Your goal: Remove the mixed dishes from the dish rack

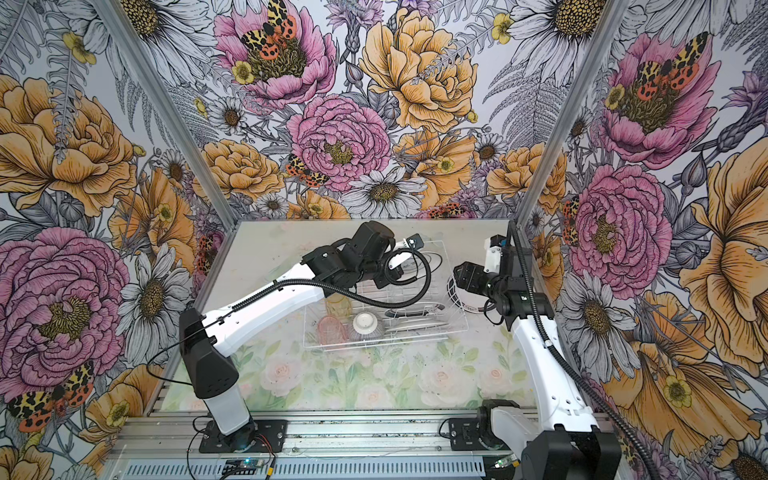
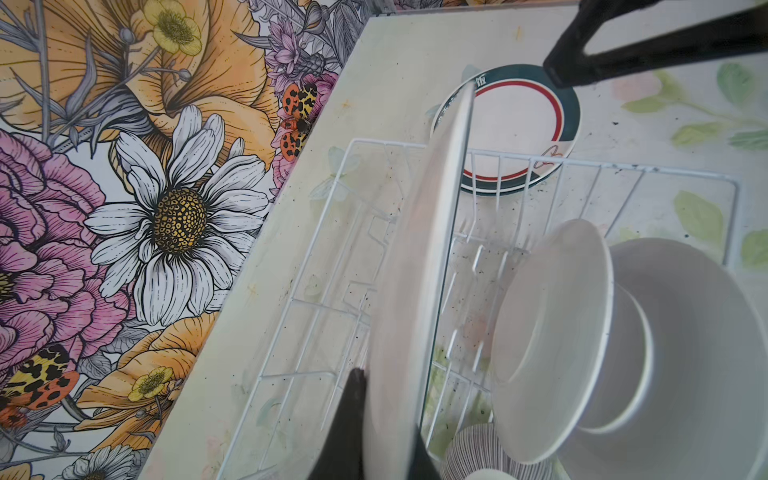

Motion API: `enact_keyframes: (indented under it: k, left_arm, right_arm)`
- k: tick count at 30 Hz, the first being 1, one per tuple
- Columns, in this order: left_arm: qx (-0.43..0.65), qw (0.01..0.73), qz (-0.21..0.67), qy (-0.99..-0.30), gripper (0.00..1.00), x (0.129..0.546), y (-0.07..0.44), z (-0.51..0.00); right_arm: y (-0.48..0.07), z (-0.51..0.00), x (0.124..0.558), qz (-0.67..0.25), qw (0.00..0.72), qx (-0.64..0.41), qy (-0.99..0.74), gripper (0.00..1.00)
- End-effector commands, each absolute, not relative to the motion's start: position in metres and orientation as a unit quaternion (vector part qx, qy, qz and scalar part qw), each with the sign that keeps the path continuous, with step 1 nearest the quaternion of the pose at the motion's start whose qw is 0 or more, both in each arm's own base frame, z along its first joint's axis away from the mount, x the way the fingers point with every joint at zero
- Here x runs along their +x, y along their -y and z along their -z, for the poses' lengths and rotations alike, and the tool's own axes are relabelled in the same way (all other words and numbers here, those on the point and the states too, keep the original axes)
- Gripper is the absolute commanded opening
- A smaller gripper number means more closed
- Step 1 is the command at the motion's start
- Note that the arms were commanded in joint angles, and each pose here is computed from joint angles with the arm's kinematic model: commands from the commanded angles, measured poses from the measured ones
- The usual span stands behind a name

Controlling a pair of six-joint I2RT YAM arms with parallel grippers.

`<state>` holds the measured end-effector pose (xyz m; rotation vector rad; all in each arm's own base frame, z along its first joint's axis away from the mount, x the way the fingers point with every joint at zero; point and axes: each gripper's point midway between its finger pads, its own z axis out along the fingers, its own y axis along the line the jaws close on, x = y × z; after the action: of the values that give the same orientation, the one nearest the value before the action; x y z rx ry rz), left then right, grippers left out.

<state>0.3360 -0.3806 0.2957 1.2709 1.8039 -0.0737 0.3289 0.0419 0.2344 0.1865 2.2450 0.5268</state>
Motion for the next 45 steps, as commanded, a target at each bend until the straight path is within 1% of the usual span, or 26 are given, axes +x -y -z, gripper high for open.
enact_keyframes:
  k: [1,5,11,16,22,29,32,38,42,45]
  left_arm:
    - [0.485,0.481,0.087,-0.725,0.05,0.332,0.378,-0.326]
    - [0.451,0.494,0.146,-0.729,0.05,0.332,0.369,-0.346]
    - [0.379,0.498,0.273,-0.731,0.04,0.337,0.349,-0.375]
    - [0.316,0.486,0.373,-0.725,0.04,0.345,0.333,-0.389]
    - [0.26,0.458,0.492,-0.694,0.04,0.35,0.326,-0.399]
    - [0.239,0.428,0.55,-0.676,0.04,0.351,0.336,-0.393]
    - [0.236,0.418,0.564,-0.672,0.03,0.352,0.341,-0.389]
    - [0.237,0.398,0.577,-0.673,0.03,0.351,0.355,-0.379]
    - [0.237,0.385,0.588,-0.671,0.03,0.352,0.364,-0.373]
    - [0.239,0.376,0.602,-0.662,0.03,0.35,0.372,-0.373]
  right_arm:
    - [-0.052,-0.251,0.327,-0.229,0.418,0.049,-0.878,0.78]
    - [-0.065,-0.259,0.324,-0.259,0.424,0.024,-0.868,0.78]
    - [-0.09,-0.279,0.312,-0.328,0.434,-0.031,-0.839,0.76]
    - [-0.11,-0.294,0.301,-0.39,0.436,-0.074,-0.807,0.75]
    - [-0.123,-0.307,0.294,-0.44,0.443,-0.093,-0.776,0.75]
    - [-0.129,-0.326,0.298,-0.493,0.466,-0.091,-0.729,0.75]
    - [-0.131,-0.337,0.302,-0.524,0.479,-0.087,-0.699,0.74]
    - [-0.131,-0.345,0.312,-0.549,0.488,-0.077,-0.674,0.71]
    - [-0.132,-0.349,0.314,-0.556,0.49,-0.078,-0.667,0.69]
    - [-0.131,-0.348,0.317,-0.555,0.491,-0.075,-0.667,0.63]
